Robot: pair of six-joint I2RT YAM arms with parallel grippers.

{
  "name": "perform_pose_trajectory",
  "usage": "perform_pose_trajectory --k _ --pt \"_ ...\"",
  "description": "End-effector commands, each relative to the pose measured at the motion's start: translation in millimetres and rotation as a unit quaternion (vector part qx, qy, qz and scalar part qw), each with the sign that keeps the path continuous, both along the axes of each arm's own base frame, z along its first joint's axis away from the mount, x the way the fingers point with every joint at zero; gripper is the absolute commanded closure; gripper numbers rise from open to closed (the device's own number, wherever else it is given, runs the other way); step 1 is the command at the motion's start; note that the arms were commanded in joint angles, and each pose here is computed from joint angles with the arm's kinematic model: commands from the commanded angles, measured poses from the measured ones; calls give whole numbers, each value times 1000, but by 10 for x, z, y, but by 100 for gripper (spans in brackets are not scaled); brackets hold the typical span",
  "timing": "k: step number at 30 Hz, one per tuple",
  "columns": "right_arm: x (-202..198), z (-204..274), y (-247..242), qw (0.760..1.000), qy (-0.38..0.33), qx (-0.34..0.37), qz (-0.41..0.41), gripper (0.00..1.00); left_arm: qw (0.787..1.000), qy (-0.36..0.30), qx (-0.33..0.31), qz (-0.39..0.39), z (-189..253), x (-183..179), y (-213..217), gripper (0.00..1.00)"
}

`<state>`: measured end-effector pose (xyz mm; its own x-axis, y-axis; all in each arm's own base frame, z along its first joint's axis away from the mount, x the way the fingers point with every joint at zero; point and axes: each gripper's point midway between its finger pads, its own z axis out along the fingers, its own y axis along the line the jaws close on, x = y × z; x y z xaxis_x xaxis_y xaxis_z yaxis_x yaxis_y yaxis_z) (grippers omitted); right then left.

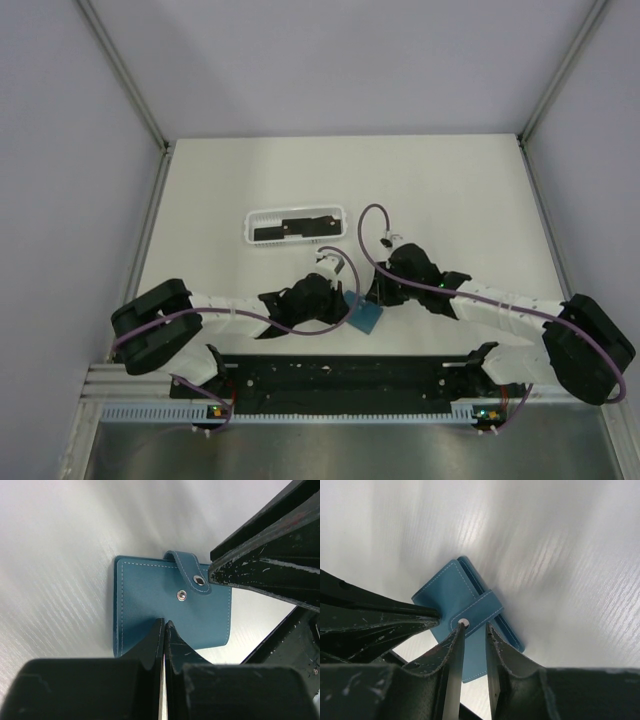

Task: Put the credit cards into the card holder
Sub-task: Close the card holder at the center of the board.

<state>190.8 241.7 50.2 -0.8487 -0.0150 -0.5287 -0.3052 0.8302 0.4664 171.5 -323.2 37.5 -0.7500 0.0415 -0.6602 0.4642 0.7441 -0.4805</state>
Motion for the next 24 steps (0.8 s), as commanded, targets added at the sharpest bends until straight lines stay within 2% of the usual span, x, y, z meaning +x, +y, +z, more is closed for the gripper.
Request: perform_pose_trajectory --k 1,24 --pt "208 316 167 998 -56 23 6 76 1000 -2 -9 2 6 22 -20 100" --pt "54 118 266 998 -12 34 43 79 1000 0 -11 1 16 17 -36 100"
